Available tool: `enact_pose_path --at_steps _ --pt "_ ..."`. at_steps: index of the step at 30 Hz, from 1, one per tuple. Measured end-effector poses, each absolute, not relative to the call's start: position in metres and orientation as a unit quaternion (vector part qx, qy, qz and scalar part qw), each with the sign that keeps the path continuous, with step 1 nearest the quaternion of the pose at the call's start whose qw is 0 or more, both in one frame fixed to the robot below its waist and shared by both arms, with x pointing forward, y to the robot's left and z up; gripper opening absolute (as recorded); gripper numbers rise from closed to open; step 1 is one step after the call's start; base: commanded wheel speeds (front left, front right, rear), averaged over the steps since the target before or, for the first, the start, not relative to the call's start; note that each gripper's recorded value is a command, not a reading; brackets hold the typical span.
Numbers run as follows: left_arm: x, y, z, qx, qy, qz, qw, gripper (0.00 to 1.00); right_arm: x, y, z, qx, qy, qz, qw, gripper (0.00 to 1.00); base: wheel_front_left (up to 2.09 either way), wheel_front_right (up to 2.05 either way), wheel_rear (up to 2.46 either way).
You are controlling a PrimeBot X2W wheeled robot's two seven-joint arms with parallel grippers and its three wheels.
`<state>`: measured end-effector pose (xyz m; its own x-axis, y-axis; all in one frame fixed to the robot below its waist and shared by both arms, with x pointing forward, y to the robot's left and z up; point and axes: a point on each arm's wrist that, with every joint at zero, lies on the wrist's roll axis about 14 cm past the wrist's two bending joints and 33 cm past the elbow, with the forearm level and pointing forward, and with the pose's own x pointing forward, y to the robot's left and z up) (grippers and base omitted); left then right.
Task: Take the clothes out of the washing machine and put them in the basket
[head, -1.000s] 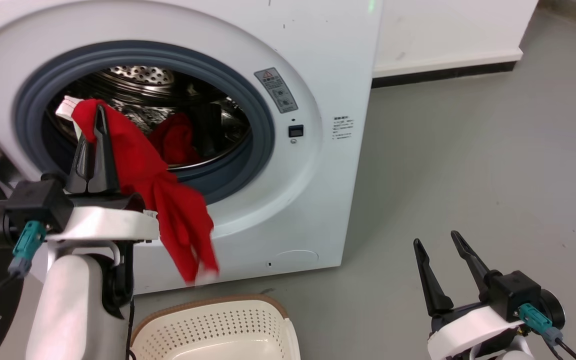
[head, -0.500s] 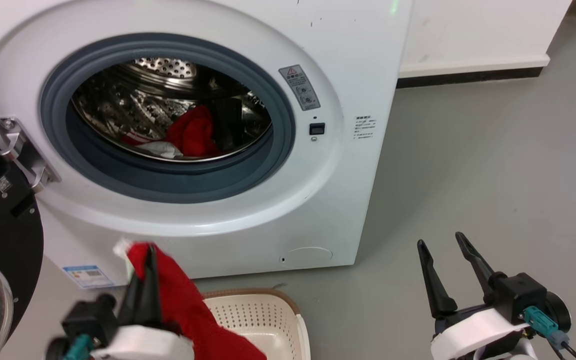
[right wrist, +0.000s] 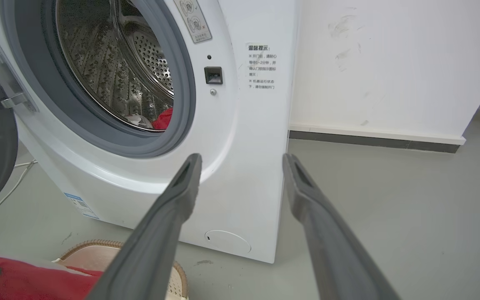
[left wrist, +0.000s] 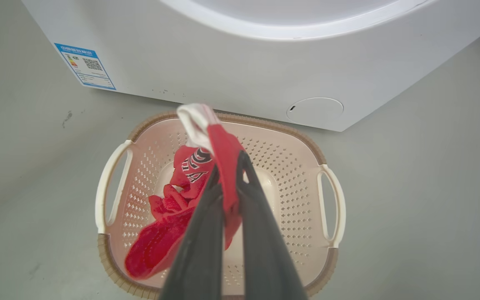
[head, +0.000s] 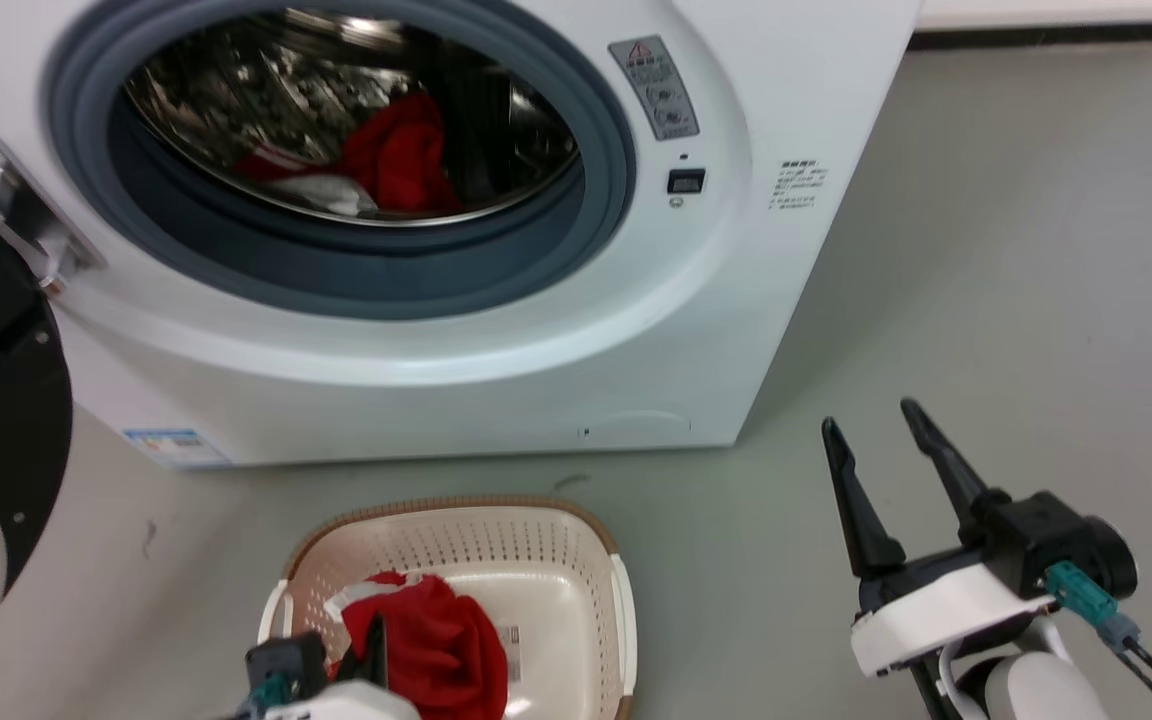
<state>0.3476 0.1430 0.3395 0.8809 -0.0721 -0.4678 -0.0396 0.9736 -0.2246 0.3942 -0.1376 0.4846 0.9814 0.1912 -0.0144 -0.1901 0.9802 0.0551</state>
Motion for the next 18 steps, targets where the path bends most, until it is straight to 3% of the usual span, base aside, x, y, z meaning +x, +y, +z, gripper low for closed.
enact_pose_path --at_steps 11,18 --pt "0.393 0.138 0.26 -0.093 0.359 -0.004 0.928 0.0 0.442 -0.132 0.437 0.023 0.053 0.107 0.993 1.0 0.0 0.0 0.0" --pt "0.379 0.138 0.204 -0.088 0.444 0.018 0.892 0.0 0.457 -0.132 0.394 0.027 0.09 0.107 0.99 1.0 0.0 0.0 0.0"
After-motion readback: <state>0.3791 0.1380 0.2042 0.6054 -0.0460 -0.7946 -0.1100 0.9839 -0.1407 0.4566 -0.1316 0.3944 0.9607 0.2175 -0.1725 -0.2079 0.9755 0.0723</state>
